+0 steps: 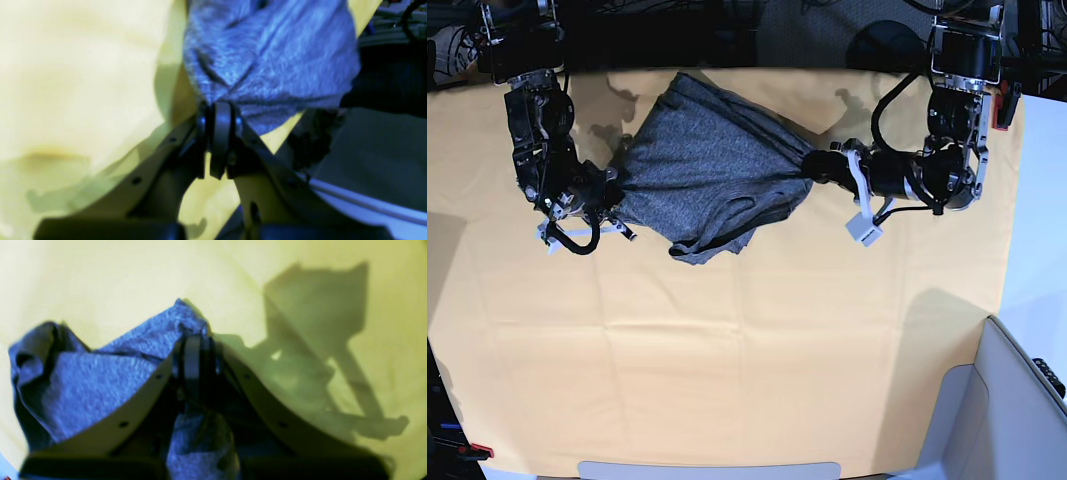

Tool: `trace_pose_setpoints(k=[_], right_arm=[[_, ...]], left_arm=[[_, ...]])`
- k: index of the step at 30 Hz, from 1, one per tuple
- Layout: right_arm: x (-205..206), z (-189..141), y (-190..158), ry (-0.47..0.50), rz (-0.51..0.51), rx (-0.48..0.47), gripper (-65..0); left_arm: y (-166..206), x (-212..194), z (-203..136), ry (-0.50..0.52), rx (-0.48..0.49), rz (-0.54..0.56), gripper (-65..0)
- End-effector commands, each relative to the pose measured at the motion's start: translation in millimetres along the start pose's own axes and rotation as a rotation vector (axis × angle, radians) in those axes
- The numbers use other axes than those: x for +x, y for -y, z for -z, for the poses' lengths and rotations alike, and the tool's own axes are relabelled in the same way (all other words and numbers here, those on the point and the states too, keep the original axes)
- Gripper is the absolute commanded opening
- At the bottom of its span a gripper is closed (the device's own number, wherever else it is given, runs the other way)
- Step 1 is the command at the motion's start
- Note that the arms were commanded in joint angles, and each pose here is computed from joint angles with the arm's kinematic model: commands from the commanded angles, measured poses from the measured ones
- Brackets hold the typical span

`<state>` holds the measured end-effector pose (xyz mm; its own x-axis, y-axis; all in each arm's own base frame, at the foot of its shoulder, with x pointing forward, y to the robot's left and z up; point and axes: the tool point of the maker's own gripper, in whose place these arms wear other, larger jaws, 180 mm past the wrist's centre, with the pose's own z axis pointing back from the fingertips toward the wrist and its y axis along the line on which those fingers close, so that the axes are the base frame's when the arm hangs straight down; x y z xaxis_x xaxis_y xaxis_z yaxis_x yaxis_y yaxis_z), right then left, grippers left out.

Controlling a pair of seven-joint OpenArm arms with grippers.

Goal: Fold the T-shirt properly
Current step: 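Grasp the stack with the right gripper and lift it between both grippers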

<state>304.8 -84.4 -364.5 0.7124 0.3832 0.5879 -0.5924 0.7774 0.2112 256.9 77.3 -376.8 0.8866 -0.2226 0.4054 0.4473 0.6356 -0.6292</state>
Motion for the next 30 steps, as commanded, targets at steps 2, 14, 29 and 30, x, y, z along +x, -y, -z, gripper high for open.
trace_pose_setpoints(k=[2,14,29,30], right_arm=[[3.1,-6.6,10.1,0.001,-0.022,-0.041,-63.3],[-26.5,-9.3,4.6,-0.062,-0.074,-0.114,-63.3],[-40.6,-17.3,-19.9,-0.052,-0.049,-0.102,-63.3],[-43.5,-17.0,-21.1,-0.057,-0.047,-0.101,-63.3]], left_arm=[[0.6,9.7,-5.3,0.023,-0.004,0.011,-64.4],[-20.5,41.9,-12.6,0.05,0.018,-0.019,-64.4],[-32.3,67.0,2.2,0.007,0.196,0.078,-64.4],[-32.3,71.6,0.4,0.013,0.199,0.086,-64.4]])
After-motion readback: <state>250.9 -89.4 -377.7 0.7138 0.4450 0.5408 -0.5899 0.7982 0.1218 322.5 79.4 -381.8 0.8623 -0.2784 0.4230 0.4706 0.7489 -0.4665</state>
